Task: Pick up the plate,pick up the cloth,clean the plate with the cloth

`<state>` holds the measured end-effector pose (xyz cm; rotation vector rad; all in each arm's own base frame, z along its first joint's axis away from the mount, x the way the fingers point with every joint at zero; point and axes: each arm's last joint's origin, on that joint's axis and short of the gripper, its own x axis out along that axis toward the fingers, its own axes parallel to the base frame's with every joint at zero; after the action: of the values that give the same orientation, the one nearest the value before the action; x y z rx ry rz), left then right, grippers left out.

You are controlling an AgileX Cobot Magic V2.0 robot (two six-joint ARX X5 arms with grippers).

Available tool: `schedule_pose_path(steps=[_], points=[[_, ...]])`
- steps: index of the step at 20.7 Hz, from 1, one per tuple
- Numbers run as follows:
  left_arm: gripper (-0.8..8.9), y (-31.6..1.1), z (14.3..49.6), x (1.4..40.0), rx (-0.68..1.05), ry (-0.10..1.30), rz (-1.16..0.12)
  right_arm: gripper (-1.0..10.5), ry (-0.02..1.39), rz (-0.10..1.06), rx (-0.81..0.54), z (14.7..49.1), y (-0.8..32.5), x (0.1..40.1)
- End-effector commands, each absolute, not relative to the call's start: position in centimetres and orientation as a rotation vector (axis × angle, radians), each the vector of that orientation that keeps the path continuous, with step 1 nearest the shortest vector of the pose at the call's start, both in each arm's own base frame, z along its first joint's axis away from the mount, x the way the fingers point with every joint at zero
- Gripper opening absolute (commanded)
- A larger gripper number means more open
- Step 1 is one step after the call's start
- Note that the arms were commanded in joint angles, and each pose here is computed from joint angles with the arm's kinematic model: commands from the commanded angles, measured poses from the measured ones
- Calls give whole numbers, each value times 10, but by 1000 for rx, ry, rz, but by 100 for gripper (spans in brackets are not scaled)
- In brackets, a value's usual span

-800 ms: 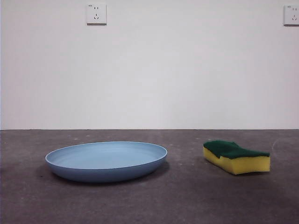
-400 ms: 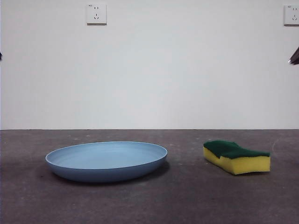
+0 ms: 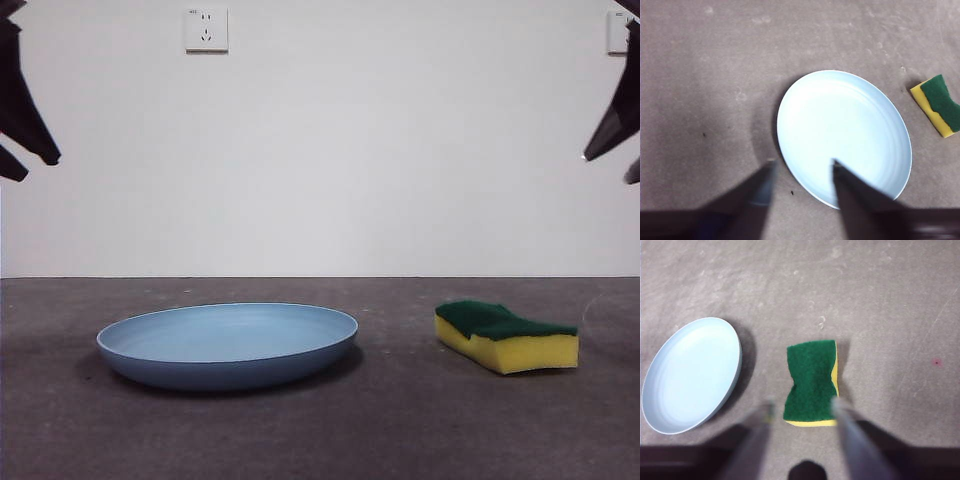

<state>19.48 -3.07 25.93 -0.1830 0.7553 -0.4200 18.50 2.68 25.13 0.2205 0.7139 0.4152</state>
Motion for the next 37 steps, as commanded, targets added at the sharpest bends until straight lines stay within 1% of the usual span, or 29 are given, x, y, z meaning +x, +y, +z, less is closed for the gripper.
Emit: schedule_pose_path(steps=[1,6,9,14,17,19,23,30,31,33,35,37], points=[[319,-33,258,197,-170,757,-439,511,707,419,210,253,27,186],[314,-47,252,215,-149,795,-473,505,708,418,216,253,27,186],[314,-56,245,237,-108,871,-429,505,709,417,221,253,27,186],[314,-73,223,274,-51,1013,-422,505,716,412,236,253,27,185],[310,-84,205,289,-25,1079,-424,505,716,412,237,253,27,185],[310,-88,190,293,-13,1125,-423,505,716,411,238,253,27,185],[310,-91,169,298,39,1189,-366,505,716,411,238,253,27,185],[308,-92,167,301,37,1179,-369,504,722,410,239,252,27,185],[274,-92,167,301,37,1180,-370,505,723,410,239,252,27,185],[161,-92,167,301,37,1179,-371,505,723,410,239,252,27,185],[120,-93,166,301,50,1178,-382,504,723,410,239,252,27,185],[120,-94,165,300,52,1182,-384,504,723,410,239,252,27,185]])
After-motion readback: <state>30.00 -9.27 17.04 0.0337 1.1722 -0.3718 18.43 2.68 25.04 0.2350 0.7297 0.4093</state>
